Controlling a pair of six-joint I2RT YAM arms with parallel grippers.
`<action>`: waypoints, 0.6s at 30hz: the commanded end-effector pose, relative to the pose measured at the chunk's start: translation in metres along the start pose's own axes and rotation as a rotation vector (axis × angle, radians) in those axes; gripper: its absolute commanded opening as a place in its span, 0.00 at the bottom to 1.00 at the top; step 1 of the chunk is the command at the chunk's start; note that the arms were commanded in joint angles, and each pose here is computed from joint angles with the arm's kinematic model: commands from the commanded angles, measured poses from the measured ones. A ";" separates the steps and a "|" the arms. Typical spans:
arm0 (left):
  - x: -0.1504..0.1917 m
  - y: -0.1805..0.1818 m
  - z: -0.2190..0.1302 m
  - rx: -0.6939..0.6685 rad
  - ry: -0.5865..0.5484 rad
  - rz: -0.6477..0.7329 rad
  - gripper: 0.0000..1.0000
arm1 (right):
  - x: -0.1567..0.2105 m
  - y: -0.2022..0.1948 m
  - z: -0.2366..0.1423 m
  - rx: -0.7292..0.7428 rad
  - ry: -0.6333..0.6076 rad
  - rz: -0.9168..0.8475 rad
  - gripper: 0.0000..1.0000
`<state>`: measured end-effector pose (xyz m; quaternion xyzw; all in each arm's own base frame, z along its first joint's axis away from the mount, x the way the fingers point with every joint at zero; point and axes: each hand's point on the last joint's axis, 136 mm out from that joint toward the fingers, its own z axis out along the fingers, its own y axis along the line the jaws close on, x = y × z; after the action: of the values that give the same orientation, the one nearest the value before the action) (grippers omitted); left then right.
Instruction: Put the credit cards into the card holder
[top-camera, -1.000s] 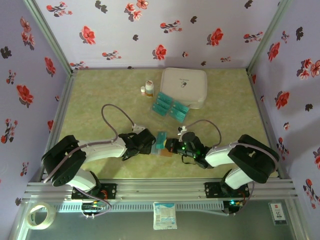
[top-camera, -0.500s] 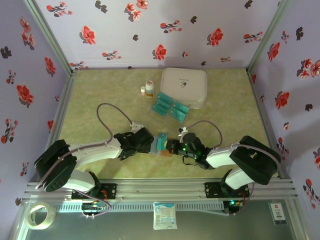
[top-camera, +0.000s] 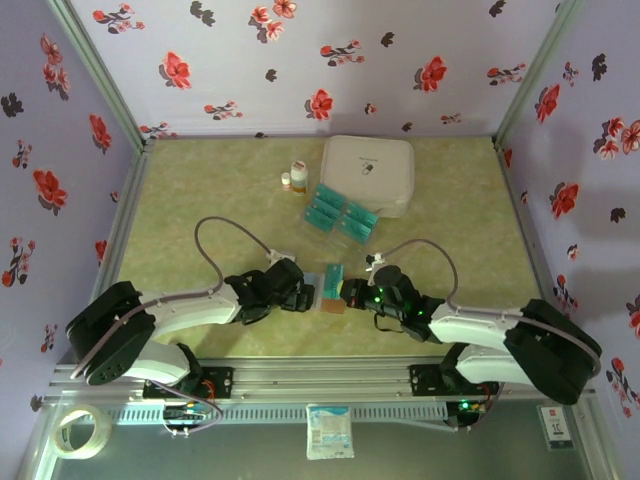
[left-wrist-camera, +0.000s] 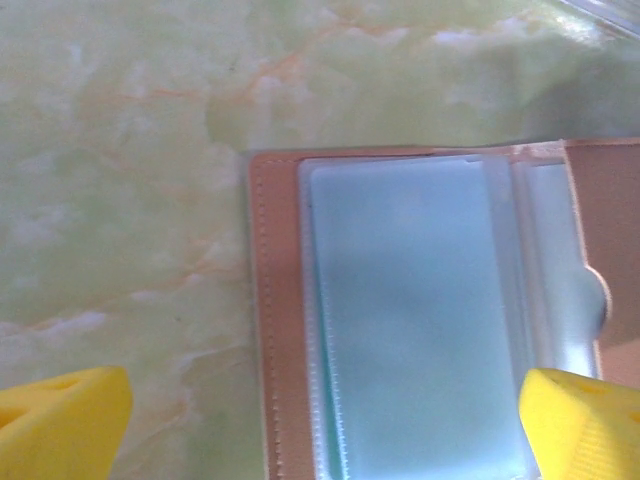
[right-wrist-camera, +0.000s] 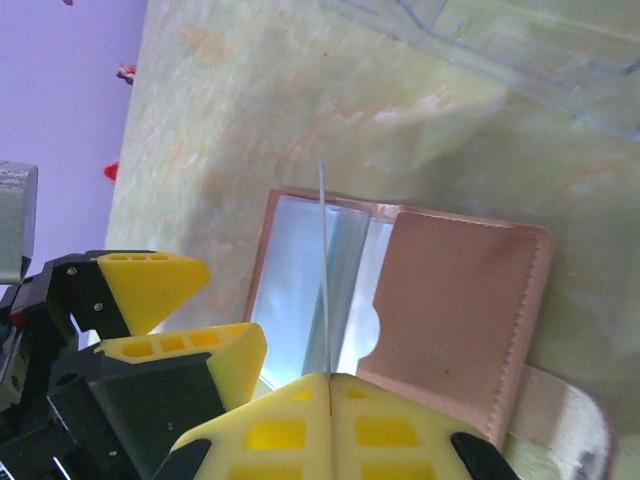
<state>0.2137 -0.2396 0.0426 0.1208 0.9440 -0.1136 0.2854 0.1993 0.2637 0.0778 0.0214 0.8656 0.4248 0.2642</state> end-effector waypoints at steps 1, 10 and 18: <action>-0.002 -0.012 0.004 0.063 -0.014 -0.009 1.00 | -0.004 -0.011 -0.008 0.082 -0.010 -0.047 0.00; 0.010 -0.017 0.013 0.067 0.011 -0.019 1.00 | -0.015 -0.014 -0.018 0.086 -0.023 -0.046 0.00; 0.021 -0.030 0.015 0.088 0.028 -0.025 1.00 | -0.021 -0.015 -0.028 0.089 -0.039 -0.050 0.00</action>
<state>0.2042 -0.2630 0.0289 0.1272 0.9420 -0.1463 0.2738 0.2035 0.2283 0.0787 0.0301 0.8824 0.3779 0.2788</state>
